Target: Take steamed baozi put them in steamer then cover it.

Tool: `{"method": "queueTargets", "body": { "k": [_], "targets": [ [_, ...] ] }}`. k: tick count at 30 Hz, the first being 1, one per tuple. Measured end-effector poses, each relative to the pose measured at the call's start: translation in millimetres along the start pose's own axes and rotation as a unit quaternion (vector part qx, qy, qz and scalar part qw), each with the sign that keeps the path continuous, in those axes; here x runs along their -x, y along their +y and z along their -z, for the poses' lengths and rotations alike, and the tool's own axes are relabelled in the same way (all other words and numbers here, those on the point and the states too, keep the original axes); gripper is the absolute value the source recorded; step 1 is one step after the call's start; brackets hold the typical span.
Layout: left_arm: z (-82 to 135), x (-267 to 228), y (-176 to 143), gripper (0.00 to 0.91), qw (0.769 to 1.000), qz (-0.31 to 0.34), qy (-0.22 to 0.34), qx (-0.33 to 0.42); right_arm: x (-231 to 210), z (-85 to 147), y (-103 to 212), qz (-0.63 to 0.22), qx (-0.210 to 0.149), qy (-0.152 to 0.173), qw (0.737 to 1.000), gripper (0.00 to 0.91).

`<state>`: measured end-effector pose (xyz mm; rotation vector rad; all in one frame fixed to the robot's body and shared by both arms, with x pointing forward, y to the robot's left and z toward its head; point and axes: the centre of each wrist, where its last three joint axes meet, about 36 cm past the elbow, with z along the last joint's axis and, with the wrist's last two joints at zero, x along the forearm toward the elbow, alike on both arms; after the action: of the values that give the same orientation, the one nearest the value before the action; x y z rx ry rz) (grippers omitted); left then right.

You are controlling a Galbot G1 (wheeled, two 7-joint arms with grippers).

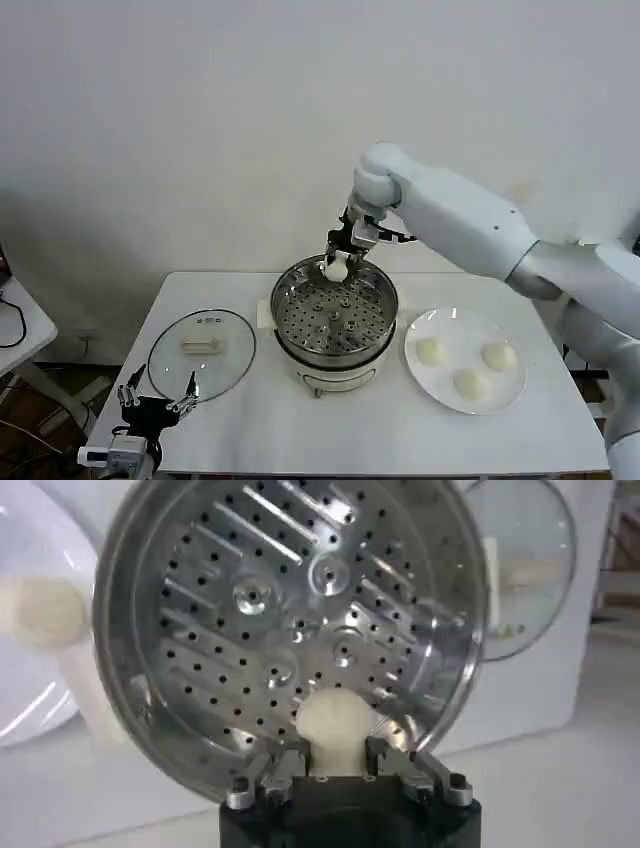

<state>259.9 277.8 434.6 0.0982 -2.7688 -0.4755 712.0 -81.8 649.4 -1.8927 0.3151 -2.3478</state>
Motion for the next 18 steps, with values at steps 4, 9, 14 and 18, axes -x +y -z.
{"method": "queueTargets", "body": {
  "k": [4, 9, 14, 18],
  "targets": [
    [-1, 1, -2, 0.907, 1.000, -0.001, 0.001, -0.002, 14, -3, 1, 0.003, 0.002, -0.006, 1.000, 0.383],
    [-2, 1, -1, 0.907, 1.000, 0.000, 0.004, -0.001, 31, -5, 1, 0.002, 0.007, -0.016, 1.000, 0.383],
    [-4, 3, -2, 0.907, 1.000, 0.001, 0.005, -0.001, 46, -6, 0, -0.001, 0.012, -0.024, 1.000, 0.433],
    [-4, 3, -2, 0.907, 1.000, 0.000, 0.005, 0.000, 55, -5, -3, -0.002, 0.013, -0.028, 1.000, 0.453]
  ]
}}
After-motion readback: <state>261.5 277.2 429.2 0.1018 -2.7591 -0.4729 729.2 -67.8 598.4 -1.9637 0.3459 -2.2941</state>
